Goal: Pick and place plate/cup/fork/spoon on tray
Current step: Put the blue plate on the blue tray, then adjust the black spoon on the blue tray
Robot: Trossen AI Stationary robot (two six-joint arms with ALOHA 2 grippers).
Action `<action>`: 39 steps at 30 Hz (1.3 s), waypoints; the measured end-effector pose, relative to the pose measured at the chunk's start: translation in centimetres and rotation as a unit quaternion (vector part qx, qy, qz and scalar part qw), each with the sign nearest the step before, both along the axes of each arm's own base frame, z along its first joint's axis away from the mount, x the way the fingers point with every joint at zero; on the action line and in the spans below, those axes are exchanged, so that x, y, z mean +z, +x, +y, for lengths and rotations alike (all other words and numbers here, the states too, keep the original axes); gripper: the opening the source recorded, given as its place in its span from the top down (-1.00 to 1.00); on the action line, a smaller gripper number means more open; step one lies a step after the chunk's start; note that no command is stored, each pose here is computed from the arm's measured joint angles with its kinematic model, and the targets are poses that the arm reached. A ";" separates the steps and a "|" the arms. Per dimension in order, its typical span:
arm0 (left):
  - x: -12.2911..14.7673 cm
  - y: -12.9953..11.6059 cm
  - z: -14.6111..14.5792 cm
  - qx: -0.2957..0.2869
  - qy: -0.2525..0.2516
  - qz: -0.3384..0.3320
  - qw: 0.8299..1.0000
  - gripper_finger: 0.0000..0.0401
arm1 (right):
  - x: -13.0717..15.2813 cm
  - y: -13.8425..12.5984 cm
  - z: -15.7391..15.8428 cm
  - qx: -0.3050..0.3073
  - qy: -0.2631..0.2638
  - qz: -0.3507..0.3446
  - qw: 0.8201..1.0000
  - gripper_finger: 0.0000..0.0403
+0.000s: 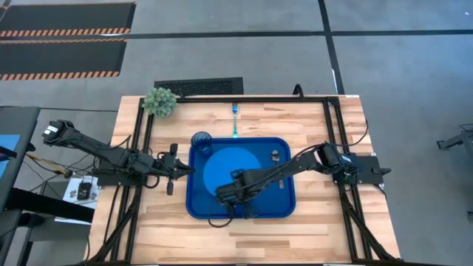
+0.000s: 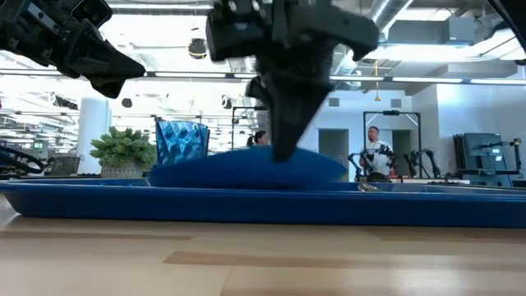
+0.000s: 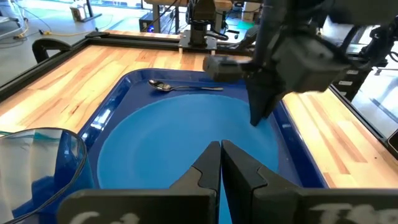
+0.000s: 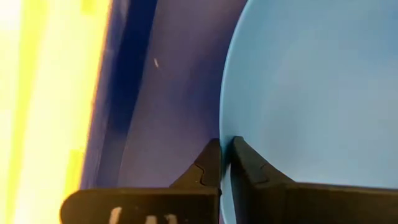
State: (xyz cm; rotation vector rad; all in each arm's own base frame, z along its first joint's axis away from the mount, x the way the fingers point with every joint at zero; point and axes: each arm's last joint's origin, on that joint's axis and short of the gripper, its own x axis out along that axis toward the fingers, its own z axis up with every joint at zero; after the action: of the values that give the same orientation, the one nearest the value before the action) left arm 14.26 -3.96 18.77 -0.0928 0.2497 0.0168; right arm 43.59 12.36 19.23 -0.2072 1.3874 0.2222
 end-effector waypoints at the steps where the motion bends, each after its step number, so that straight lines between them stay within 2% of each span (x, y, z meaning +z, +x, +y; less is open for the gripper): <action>1: 0.0 0.0 0.0 0.000 0.000 0.000 1.000 1.00 | -0.4 -0.1 -0.1 -0.002 0.000 0.006 1.000 0.89; 6: 0.0 0.0 0.0 0.000 0.000 0.000 1.000 1.00 | -1.6 -0.5 -0.3 -0.004 0.001 0.024 1.000 0.86; 23: 0.0 0.0 0.0 0.000 0.000 0.000 1.000 1.00 | -1.5 0.4 -0.1 0.009 0.014 -0.022 1.000 0.73; 31: 0.0 0.0 0.0 0.000 0.000 0.000 1.000 1.00 | -1.5 0.4 0.0 0.004 0.018 -0.025 1.000 0.57; 39: 0.0 0.0 0.0 0.000 0.000 0.000 1.000 1.00 | -1.5 0.4 0.0 -0.005 0.018 -0.024 1.000 0.28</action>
State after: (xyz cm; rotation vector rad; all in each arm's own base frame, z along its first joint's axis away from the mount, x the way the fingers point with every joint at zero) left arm 14.26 -3.97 18.77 -0.0927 0.2501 0.0163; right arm 43.96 12.40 17.77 -0.1746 1.3363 0.2321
